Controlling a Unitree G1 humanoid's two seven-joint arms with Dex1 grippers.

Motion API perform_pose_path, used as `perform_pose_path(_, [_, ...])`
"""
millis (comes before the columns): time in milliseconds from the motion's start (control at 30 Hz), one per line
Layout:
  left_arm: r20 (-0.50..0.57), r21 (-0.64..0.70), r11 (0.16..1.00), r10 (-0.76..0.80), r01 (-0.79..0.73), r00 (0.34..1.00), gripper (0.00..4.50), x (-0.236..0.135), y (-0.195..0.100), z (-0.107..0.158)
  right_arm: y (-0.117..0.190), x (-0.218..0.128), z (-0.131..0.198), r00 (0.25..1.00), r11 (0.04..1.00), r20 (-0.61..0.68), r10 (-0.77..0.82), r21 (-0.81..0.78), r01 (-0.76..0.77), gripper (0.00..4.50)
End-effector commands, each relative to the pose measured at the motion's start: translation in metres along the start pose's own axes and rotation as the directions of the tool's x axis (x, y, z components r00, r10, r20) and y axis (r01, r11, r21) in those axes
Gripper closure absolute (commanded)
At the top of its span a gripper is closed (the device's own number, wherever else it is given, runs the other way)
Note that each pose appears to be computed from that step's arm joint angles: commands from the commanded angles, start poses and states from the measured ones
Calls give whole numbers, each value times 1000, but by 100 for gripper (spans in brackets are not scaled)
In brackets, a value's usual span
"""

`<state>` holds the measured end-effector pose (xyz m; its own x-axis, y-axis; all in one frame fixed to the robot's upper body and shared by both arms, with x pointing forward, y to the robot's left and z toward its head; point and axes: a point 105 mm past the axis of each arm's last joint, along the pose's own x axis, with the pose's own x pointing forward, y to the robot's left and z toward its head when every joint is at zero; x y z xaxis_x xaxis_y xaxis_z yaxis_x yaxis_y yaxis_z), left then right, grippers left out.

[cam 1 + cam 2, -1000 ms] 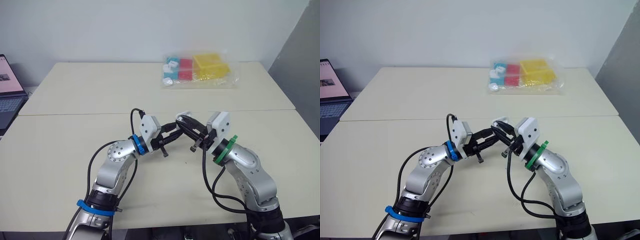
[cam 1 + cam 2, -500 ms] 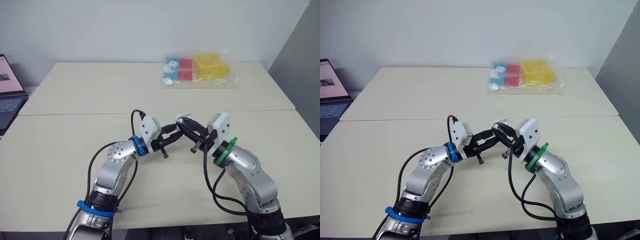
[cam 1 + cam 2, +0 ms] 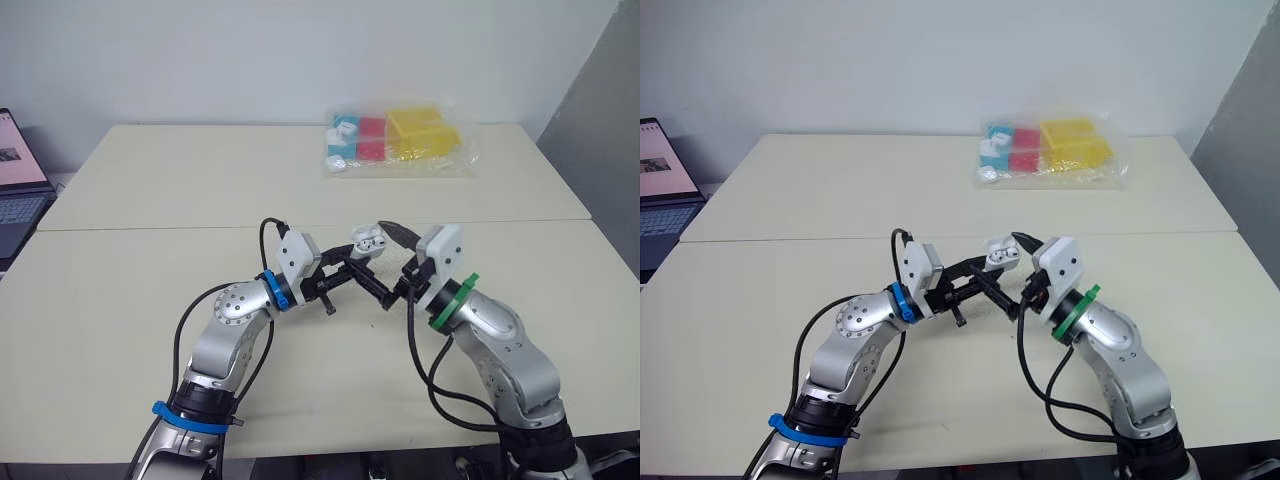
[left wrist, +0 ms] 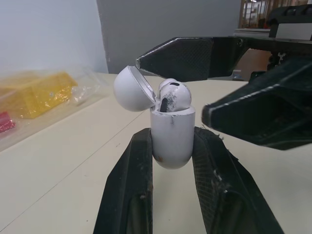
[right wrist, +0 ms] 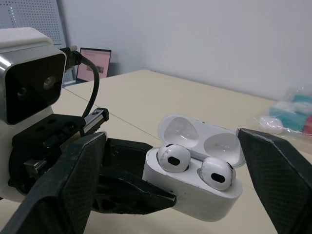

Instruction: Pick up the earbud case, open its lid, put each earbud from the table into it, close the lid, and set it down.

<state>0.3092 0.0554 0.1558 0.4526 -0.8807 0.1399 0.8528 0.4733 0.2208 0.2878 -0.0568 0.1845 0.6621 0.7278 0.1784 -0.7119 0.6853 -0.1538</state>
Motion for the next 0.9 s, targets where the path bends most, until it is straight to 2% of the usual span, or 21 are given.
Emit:
perform_pose_path(33, [68, 43, 999, -15, 12, 998, 373, 3, -3, 20, 4, -3, 16, 999, 999, 43, 14, -31, -13, 0])
perform_pose_path(300, [64, 38, 999, -12, 10, 998, 373, 2, -2, 19, 14, -18, 43, 994, 993, 58, 95, -78, -91, 0])
perform_pose_path(400, [60, 34, 999, -12, 10, 998, 373, 2, -2, 16, 6, -27, 63, 992, 987, 48, 119, -115, -113, 0])
perform_pose_path(567, [67, 39, 999, -34, 31, 997, 373, 3, -5, 17, -23, -23, 86, 996, 989, 19, 91, -120, -88, 0])
perform_pose_path(633, [69, 44, 998, -49, 46, 996, 373, 4, -8, 17, -45, -16, 89, 997, 981, -48, 63, -181, -71, 38])
perform_pose_path(667, [72, 49, 997, -61, 57, 996, 373, 4, -9, 17, -60, -9, 90, 995, 978, -94, 36, -202, -55, 79])
perform_pose_path(733, [75, 53, 996, -76, 72, 994, 373, 5, -12, 18, -75, 0, 87, 986, 975, -164, 24, -214, -60, 120])
perform_pose_path(833, [76, 63, 994, -93, 89, 993, 373, 5, -15, 18, -81, 10, 76, 959, 975, -276, 71, -183, -125, 215])
perform_pose_path(900, [75, 64, 994, -97, 92, 992, 373, 4, -16, 18, -74, 15, 67, 930, 971, -337, 151, -126, -203, 247])
